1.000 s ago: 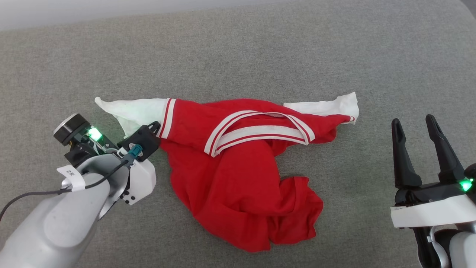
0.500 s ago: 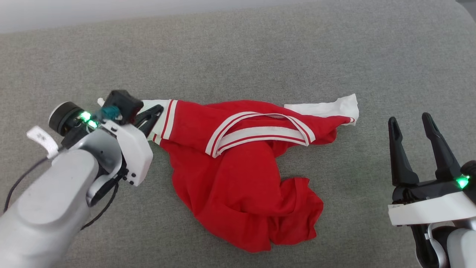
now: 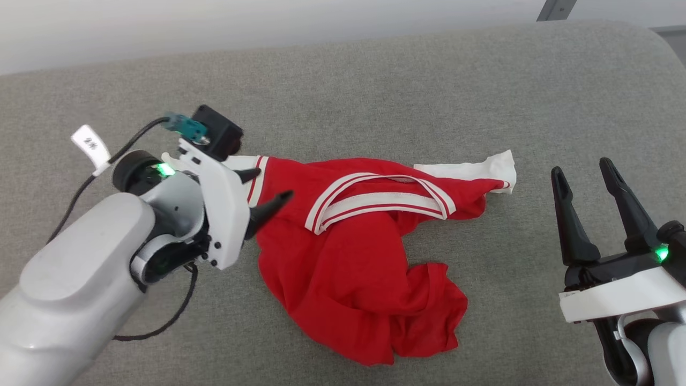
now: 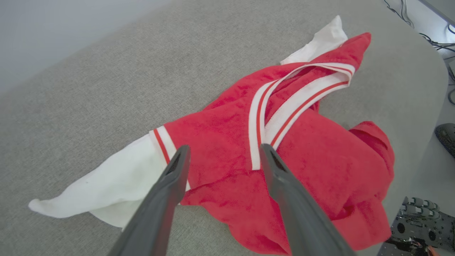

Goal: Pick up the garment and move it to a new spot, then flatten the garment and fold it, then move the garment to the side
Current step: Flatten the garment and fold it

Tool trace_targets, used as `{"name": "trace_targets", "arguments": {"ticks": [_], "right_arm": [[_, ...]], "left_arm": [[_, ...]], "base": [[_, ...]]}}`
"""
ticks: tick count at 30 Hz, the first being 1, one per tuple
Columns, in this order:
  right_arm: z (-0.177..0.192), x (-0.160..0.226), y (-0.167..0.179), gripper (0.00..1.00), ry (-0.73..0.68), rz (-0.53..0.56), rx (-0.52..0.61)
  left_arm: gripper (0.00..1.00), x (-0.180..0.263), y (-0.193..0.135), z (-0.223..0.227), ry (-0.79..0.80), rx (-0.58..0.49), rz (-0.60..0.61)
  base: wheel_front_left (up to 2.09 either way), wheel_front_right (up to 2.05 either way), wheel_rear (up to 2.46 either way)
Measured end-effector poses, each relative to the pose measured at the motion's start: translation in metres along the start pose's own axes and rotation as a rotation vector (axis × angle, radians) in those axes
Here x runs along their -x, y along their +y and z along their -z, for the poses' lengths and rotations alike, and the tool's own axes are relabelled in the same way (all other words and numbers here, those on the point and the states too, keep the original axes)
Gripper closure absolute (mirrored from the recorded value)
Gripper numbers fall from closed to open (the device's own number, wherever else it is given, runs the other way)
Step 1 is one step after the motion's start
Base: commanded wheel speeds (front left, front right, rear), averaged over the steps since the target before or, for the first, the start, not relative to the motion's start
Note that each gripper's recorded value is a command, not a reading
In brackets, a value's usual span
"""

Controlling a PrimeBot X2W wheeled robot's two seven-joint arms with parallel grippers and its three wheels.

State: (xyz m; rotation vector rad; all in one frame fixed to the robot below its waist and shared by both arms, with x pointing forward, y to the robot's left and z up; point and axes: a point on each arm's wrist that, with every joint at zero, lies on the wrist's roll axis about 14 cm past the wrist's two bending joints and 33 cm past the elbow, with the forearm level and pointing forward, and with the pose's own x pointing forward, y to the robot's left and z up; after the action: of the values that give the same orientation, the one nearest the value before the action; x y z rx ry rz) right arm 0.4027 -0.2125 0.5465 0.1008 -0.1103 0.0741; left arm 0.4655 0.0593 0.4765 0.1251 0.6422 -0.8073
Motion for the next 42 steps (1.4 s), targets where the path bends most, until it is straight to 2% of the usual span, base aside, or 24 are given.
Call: {"name": "trace_targets", "arguments": {"ticks": [9,15,21,28,29,30,31,42], "right_arm": [[-0.003,-0.003,0.002,0.00,-0.003,-0.010,0.007],[0.000,-0.008,-0.002,0.00,0.003,-0.004,0.017],[0.002,-0.009,-0.009,0.00,0.006,0.014,0.027],[0.004,-0.009,-0.013,0.00,0.005,0.028,0.030],[0.003,-0.009,-0.013,0.00,0.003,0.029,0.030],[0.004,-0.009,-0.014,0.00,0.003,0.031,0.030],[0.004,-0.009,-0.014,0.00,0.001,0.033,0.030],[0.005,-0.011,-0.015,0.00,-0.007,0.038,0.037]], "left_arm": [[0.00,-0.018,-0.028,0.023,0.106,-0.020,0.082],[0.00,-0.040,-0.022,0.037,0.149,-0.032,0.088],[0.00,-0.057,-0.020,0.052,0.202,0.033,0.105],[0.00,-0.067,-0.015,0.062,0.250,0.046,0.094],[0.37,-0.068,-0.014,0.062,0.250,0.056,0.095],[0.80,-0.068,-0.014,0.062,0.257,0.062,0.096],[1.00,-0.069,-0.015,0.062,0.260,0.060,0.098],[1.00,-0.066,-0.008,0.053,0.265,0.083,0.096]], "base": [[0.00,0.00,0.00],[0.00,0.00,0.00],[0.00,0.00,0.00],[0.00,0.00,0.00],[0.00,0.00,0.00],[0.00,0.00,0.00],[0.00,0.00,0.00],[0.00,0.00,0.00]]}}
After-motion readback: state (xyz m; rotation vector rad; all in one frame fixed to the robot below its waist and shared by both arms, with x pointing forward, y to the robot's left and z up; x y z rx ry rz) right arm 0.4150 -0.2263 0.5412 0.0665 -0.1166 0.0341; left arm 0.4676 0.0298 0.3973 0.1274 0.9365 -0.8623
